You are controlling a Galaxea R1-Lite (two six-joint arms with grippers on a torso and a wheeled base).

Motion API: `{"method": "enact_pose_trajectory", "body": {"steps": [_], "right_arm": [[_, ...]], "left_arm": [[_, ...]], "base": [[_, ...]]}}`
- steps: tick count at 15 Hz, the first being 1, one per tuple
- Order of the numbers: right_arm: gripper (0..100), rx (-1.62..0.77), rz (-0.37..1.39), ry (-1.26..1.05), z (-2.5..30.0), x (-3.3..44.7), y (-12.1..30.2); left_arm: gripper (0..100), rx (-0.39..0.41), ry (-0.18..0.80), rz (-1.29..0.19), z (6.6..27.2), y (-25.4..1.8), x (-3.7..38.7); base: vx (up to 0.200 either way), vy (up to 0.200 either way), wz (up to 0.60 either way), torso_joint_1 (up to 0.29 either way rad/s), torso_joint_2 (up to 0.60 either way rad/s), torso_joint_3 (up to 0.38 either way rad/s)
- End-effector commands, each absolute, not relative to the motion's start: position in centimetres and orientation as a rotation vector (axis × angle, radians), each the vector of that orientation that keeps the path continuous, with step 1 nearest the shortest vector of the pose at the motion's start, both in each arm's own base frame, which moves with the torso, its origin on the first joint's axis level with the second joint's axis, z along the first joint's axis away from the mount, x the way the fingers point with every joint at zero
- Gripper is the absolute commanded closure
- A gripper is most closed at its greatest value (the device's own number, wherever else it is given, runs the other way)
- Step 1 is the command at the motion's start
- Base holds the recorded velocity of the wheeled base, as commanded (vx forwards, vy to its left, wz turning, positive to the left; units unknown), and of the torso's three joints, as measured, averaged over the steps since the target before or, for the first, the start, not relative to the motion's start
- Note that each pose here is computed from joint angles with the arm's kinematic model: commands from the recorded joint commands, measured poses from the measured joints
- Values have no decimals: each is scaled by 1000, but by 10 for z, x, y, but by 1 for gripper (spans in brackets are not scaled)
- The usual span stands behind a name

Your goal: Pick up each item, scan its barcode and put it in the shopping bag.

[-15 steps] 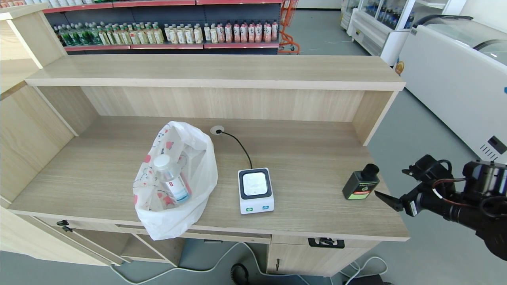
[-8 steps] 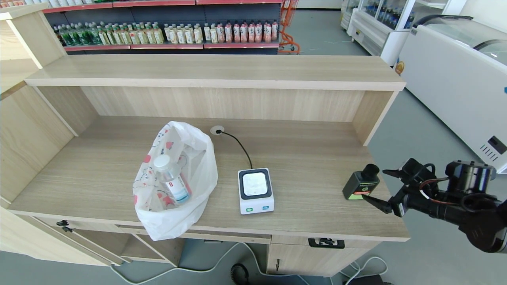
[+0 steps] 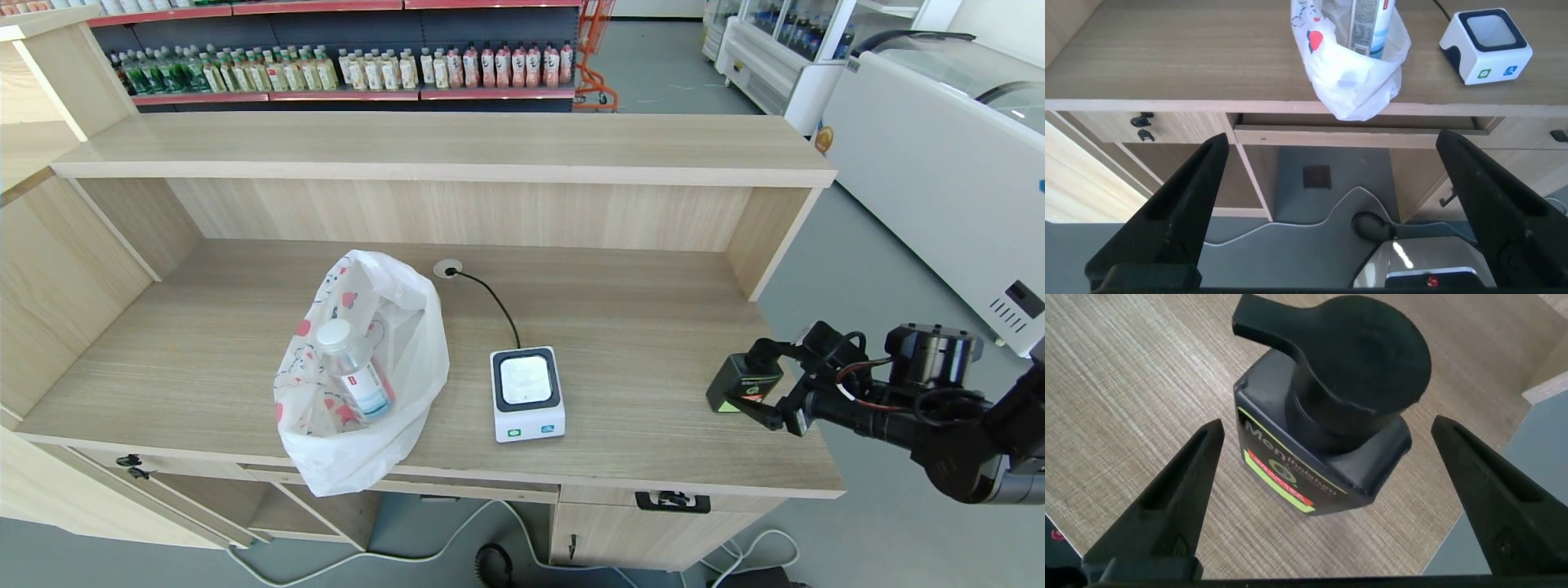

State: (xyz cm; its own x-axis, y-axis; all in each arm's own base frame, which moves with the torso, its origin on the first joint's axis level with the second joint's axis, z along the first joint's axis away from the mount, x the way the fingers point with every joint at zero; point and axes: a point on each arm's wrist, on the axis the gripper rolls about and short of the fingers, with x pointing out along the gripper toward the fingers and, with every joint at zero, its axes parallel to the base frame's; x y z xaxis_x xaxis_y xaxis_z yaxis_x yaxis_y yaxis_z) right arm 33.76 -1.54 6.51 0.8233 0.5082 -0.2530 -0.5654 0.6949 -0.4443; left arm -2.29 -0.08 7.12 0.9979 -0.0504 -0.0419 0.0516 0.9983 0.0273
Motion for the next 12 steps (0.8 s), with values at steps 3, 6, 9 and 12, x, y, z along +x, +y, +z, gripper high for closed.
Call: {"method": "enact_pose_trajectory", "body": {"steps": [3, 6, 9, 12], "right_arm": [[0, -549, 613, 117, 58, 344, -13], [0, -545, 618, 126, 54, 346, -13], [0, -544, 630, 122, 52, 351, -9], [0, -549, 645, 114, 50, 356, -4]], "left_arm": [[0, 28, 41, -51, 71, -1, -23], [0, 28, 41, -51, 71, -1, -23], [0, 28, 41, -51, 71, -1, -23], [0, 28, 41, -51, 71, -1, -23]], "base": [[0, 0, 0, 0, 0, 0], [0, 0, 0, 0, 0, 0], [0, 0, 0, 0, 0, 0], [0, 0, 0, 0, 0, 0]]}}
